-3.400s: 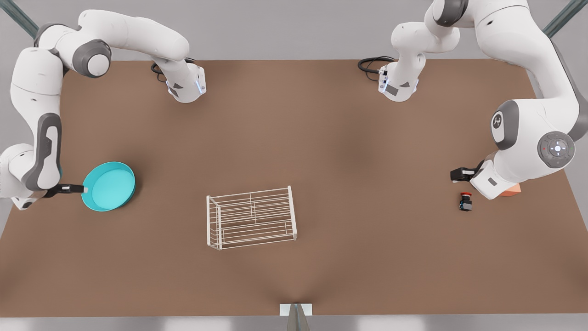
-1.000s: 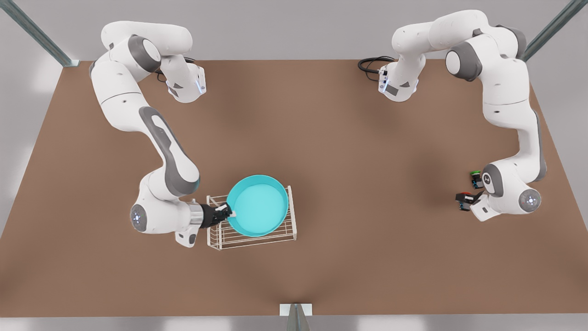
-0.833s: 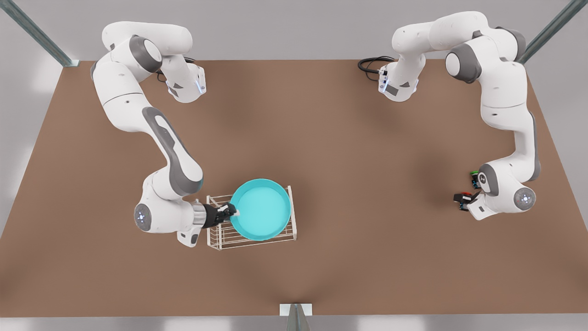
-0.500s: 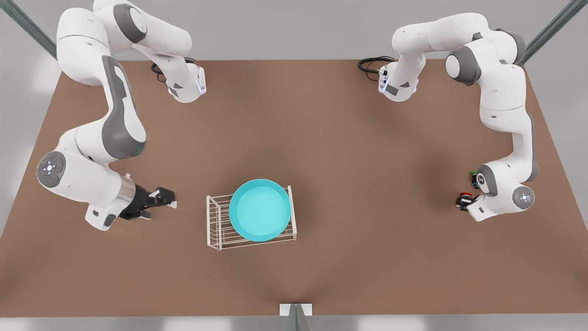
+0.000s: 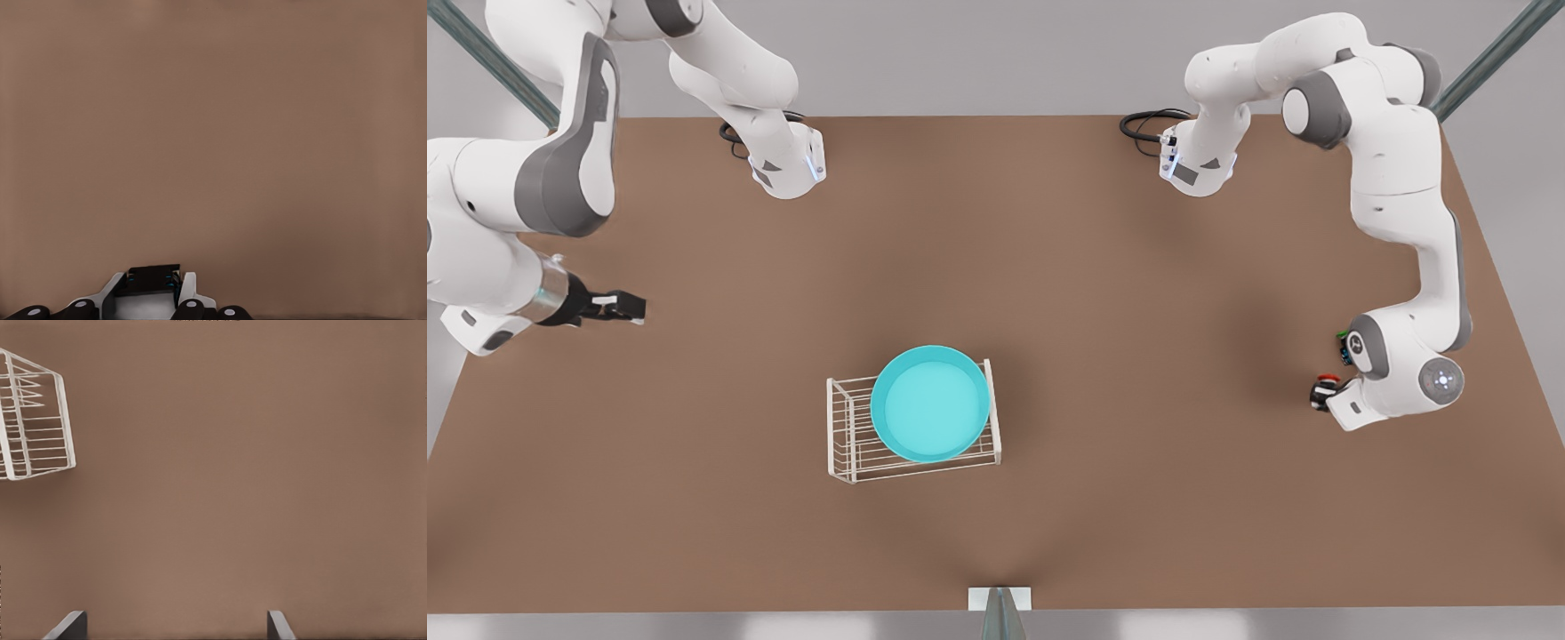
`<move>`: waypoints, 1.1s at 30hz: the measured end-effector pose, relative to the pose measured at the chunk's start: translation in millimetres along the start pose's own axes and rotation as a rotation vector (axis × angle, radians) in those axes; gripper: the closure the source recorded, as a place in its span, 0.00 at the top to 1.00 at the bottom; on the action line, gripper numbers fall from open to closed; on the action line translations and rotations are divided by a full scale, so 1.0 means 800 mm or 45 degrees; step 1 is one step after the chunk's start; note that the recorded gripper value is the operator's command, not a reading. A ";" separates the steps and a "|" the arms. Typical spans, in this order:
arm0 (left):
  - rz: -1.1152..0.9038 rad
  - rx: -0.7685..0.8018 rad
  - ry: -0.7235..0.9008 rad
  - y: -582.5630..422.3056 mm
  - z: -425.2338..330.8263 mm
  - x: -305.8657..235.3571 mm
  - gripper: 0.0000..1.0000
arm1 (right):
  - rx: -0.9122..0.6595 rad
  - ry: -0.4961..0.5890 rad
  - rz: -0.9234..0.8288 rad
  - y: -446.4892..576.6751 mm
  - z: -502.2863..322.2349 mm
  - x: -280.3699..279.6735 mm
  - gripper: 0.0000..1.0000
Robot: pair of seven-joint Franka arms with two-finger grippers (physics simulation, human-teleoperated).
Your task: Place the plate on the shelf with right arm and place the red button switch in the plate with left arm
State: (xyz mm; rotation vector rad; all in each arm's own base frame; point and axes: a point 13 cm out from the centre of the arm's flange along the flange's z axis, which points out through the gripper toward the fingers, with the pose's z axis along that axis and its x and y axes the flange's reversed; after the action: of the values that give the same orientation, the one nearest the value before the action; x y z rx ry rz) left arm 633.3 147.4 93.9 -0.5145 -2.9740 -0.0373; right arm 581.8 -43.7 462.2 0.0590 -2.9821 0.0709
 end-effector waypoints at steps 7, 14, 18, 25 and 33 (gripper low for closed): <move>0.262 0.020 -0.053 -0.365 -0.149 -0.151 0.40 | -0.039 0.015 0.057 -0.027 0.002 0.006 1.00; 0.185 0.205 -0.161 -0.679 -0.241 -0.210 0.40 | -0.029 0.001 0.044 -0.023 -0.004 0.005 1.00; 0.034 0.243 -0.171 -0.780 -0.225 -0.215 0.40 | -0.016 -0.025 0.024 -0.013 -0.018 0.008 1.00; -0.289 0.404 -0.364 -0.831 -0.292 -0.254 0.40 | -0.011 -0.025 0.015 -0.010 -0.017 0.007 1.00; -0.611 0.656 -0.486 -0.854 -0.263 -0.316 1.00 | -0.011 -0.025 0.015 -0.011 -0.015 0.005 1.00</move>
State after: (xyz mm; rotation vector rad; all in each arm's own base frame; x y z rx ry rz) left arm 664.0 -590.0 268.8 0.2866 -3.1930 0.8403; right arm 579.8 -52.2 475.3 0.0410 -3.0022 0.0593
